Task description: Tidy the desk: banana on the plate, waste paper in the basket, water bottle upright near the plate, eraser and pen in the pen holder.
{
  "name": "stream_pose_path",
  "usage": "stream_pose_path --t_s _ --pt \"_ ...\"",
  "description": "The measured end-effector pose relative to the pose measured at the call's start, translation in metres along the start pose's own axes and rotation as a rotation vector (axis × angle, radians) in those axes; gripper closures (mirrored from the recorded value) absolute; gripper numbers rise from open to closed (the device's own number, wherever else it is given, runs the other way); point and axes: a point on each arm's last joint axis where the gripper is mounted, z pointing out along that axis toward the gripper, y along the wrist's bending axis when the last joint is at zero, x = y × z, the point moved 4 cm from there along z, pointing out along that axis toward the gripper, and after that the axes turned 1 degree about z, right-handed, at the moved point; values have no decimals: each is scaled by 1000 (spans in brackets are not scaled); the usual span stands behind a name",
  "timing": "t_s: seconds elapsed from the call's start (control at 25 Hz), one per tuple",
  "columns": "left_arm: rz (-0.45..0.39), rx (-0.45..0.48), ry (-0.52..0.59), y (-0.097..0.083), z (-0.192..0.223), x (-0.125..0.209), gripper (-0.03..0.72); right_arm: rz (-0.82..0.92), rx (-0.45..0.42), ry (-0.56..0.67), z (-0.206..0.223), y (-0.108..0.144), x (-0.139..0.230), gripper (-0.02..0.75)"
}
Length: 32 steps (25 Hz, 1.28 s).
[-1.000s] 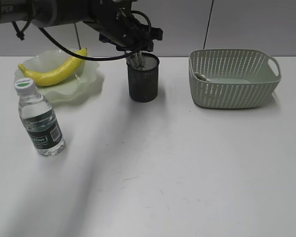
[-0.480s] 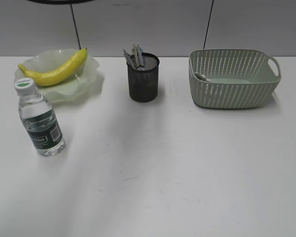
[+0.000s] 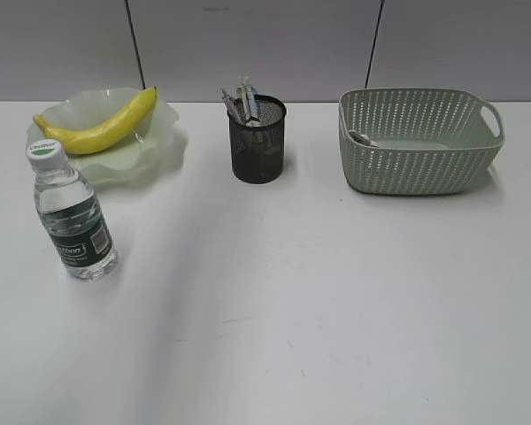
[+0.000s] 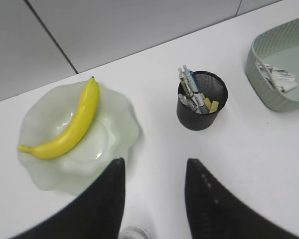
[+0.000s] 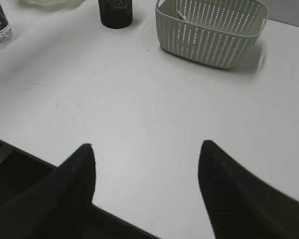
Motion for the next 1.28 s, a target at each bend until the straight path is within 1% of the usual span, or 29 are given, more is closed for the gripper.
stream_pose_path --t_s 0.2,0.36,0.4,0.52,0.8,0.84,1.04,1.2,1.28 --pt "12 -31 -55 11 -43 7 385 0 0 0 0 0 0 227" --pt "10 -37 -98 19 -86 32 385 -1 0 0 0 0 0 227" --pt "11 -37 -90 20 -90 41 385 -1 0 0 0 0 0 227" --pt "14 -38 -63 25 -105 77 386 -1 0 0 0 0 0 227" --pt "25 -30 45 32 -112 187 419 -1 0 0 0 0 0 227" --pt "21 -24 35 33 -118 205 422 -1 0 0 0 0 0 227" --pt "8 12 58 32 -114 278 426 -1 0 0 0 0 0 227" --pt "-9 46 19 31 -113 321 428 -1 0 0 0 0 0 227" --pt "-17 60 -24 31 -114 339 429 -1 0 0 0 0 0 227"
